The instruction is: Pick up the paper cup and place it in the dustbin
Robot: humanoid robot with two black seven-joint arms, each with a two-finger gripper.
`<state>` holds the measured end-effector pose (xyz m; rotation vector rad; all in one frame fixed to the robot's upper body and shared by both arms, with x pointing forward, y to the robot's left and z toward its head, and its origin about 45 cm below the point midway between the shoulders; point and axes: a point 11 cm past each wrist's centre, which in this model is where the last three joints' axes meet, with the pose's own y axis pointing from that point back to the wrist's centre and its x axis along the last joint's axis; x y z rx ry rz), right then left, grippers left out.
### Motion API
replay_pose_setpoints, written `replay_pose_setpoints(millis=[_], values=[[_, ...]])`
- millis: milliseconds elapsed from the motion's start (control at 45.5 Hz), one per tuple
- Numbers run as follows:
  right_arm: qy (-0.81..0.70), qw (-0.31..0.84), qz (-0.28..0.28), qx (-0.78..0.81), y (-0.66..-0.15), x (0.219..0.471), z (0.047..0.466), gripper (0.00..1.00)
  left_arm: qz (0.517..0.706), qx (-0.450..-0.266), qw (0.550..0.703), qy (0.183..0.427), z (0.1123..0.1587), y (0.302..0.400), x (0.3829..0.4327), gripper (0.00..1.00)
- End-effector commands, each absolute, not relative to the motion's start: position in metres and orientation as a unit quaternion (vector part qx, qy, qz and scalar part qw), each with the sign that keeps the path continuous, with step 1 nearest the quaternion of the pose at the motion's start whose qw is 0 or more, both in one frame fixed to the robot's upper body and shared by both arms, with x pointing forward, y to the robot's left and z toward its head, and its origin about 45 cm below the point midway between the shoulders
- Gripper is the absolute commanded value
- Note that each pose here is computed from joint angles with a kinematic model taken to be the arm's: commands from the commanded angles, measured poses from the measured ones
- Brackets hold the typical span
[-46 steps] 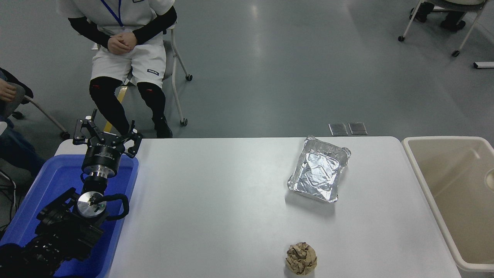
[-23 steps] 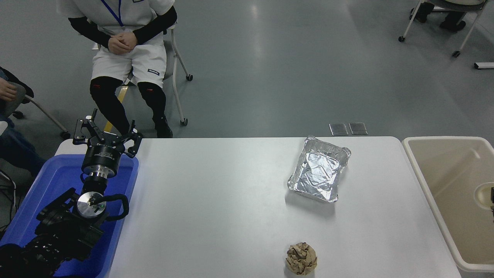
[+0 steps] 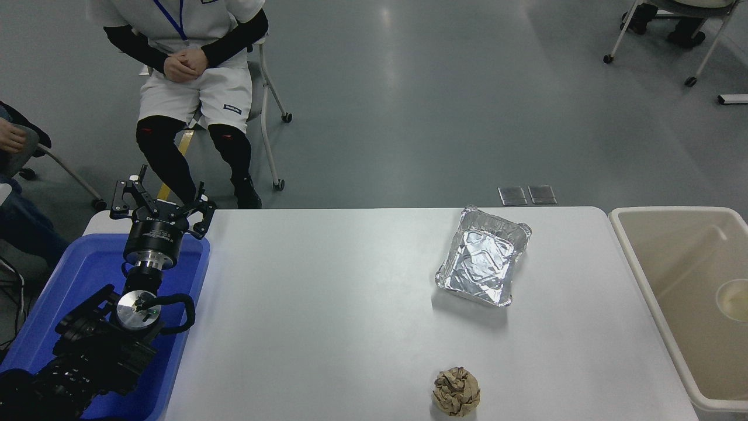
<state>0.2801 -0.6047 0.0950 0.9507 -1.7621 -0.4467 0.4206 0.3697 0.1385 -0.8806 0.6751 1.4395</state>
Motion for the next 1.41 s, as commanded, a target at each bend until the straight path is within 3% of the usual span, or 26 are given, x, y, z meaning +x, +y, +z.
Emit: replay_pose_setpoints(millis=[0, 747, 1385], values=[[-0.749, 0.517, -0.173, 0.377, -0.605, 0.283, 0.098, 0.99, 0.625, -0.382, 0.615, 0.293, 0.1387, 0.3702, 0.4206, 0.99], [-0.743, 0.502, -0.149, 0.416, -0.598, 0.324, 0.134, 1.00, 0.625, -0.382, 0.615, 0.293, 0.1384, 0.3693, 0.4206, 0.99], [-0.492, 0.688, -0.057, 0.530, -0.523, 0.345, 0.185, 1.00, 0.624, -0.381, 0.615, 0.294, 0.1383, 0.3692, 0.4207, 0.99]])
